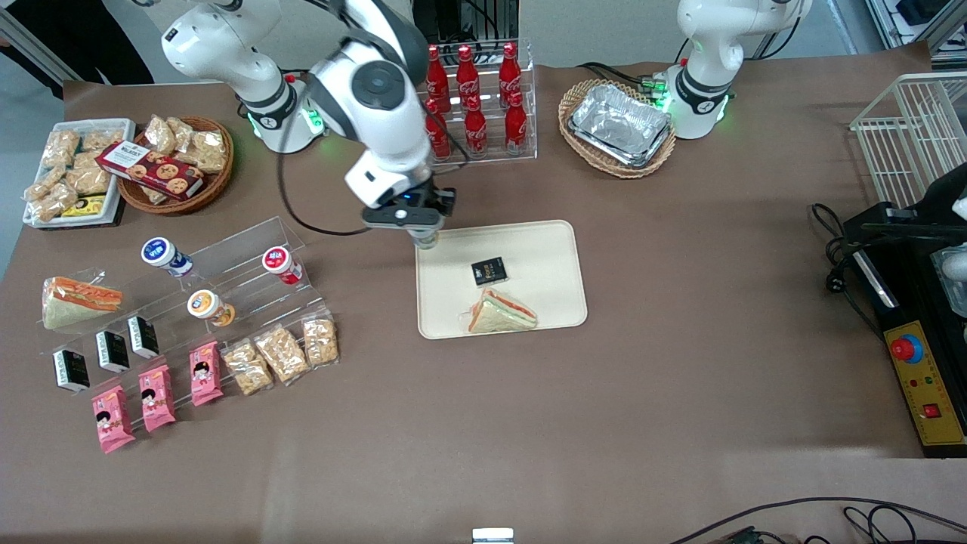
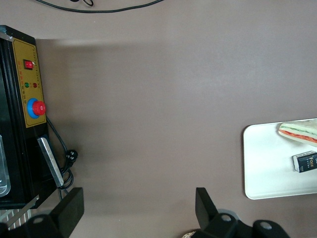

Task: Place green gum on tray
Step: 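Lift the green gum bottle and carry it over the cream tray, then lower the green gum bottle onto the tray beside the black box, release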

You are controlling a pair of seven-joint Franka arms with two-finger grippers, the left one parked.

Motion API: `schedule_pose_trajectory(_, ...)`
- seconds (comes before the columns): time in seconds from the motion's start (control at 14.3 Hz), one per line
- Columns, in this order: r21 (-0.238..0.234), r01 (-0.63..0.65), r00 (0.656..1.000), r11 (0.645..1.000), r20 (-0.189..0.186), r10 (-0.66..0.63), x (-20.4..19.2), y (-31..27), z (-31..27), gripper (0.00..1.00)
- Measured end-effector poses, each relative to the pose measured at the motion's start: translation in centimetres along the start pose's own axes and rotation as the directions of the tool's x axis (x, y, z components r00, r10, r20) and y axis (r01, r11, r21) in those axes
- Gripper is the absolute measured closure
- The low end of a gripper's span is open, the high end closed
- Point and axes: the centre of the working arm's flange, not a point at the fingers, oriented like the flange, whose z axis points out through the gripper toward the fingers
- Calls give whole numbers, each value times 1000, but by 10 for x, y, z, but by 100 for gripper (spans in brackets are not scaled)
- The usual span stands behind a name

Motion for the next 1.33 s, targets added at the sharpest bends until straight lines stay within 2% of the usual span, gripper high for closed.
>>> schedule_pose_trajectory(0.28, 16, -8, 1000, 1000, -20, 8, -15, -28, 59, 42)
schedule_pose_trajectory(0.7, 15, 9, 1000, 1000, -27, -9, -39, -20, 138, 42)
schedule_pose_trajectory(1.19, 16, -3, 999, 1000, -33, 3, -55, -20, 176, 41)
schedule_pose_trajectory(1.33, 17, -5, 999, 1000, -34, 6, -54, -19, 176, 25)
